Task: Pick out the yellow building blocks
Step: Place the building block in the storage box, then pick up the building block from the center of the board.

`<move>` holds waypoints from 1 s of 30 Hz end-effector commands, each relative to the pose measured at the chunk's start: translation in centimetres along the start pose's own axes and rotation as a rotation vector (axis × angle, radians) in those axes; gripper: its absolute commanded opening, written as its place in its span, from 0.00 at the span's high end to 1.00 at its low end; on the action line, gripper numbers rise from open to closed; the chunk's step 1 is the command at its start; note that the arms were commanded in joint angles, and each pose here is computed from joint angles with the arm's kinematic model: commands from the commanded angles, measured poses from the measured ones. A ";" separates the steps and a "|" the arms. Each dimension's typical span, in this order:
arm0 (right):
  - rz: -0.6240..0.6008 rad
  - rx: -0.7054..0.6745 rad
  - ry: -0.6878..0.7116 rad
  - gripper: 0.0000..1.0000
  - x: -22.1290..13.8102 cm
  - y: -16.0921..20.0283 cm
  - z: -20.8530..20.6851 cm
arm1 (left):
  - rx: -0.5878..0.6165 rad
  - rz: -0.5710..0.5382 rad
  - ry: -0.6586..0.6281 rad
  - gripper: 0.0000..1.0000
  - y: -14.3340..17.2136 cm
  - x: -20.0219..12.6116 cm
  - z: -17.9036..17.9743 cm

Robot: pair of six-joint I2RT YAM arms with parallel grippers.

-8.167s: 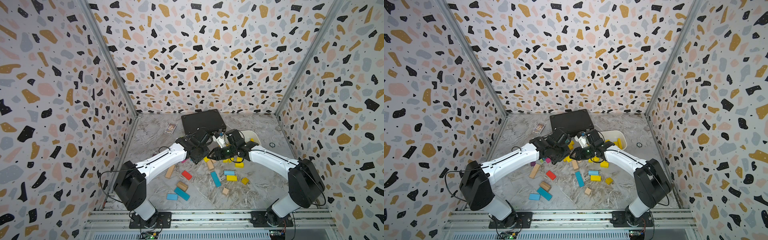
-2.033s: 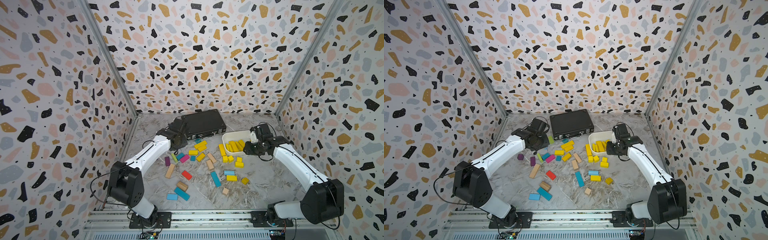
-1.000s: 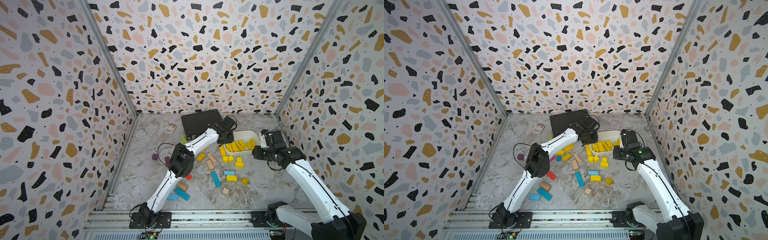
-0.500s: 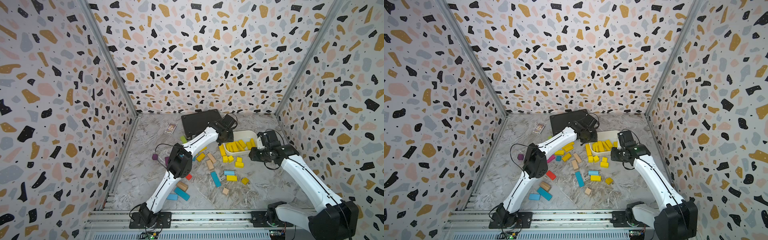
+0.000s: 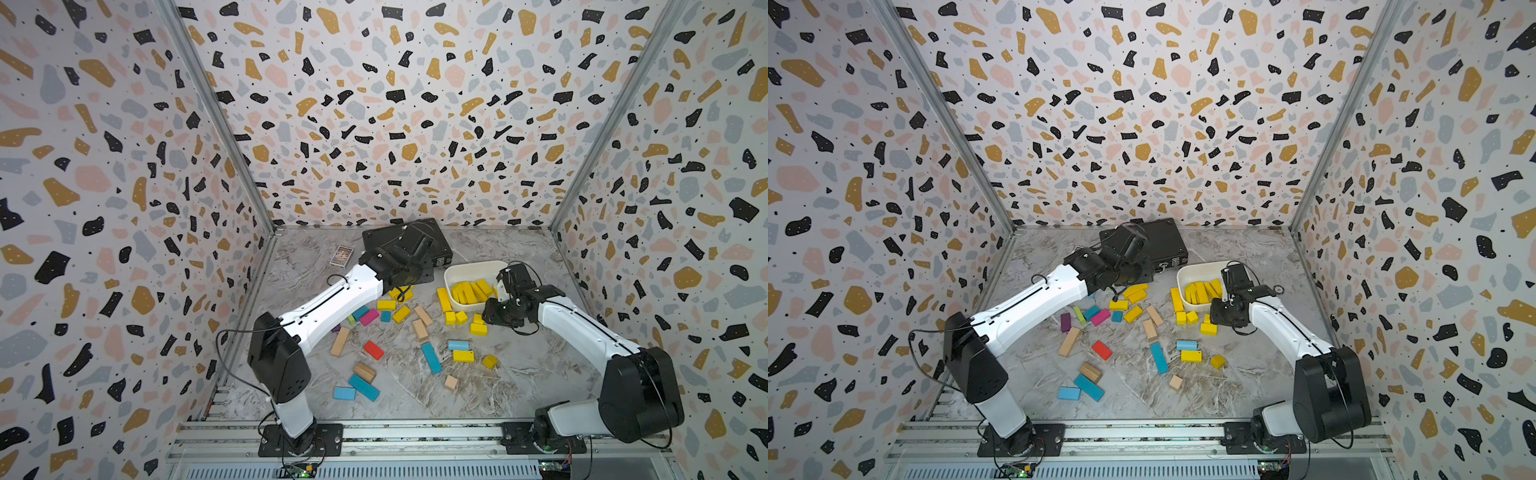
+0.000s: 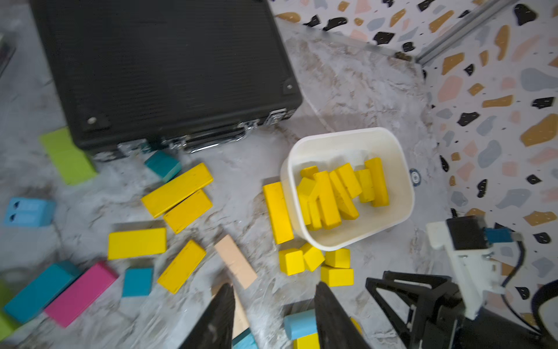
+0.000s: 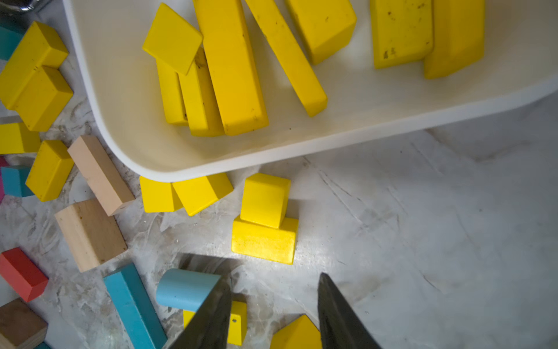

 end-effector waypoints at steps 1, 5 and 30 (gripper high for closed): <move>-0.061 0.010 0.006 0.51 1.3 -1.1 0.5 | -0.101 -0.031 -0.056 0.57 0.6 -0.2 3.1; -0.047 0.001 0.018 0.51 3.3 -1.2 1.1 | -0.181 -0.047 -0.106 0.57 1.1 -1.3 6.1; -0.056 0.000 0.155 0.75 4.1 -0.6 0.1 | -0.249 -0.090 -0.187 0.58 1.4 -2.7 8.6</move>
Point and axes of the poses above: each gripper's point midway between its finger pads, its own x axis out along the fingers, its own z axis along the line the jaws close on, y = z × x, the point moved 7 cm from there along -x, back along the fingers, and after that the axes turned 2 degrees about x, right-handed, at the moved point
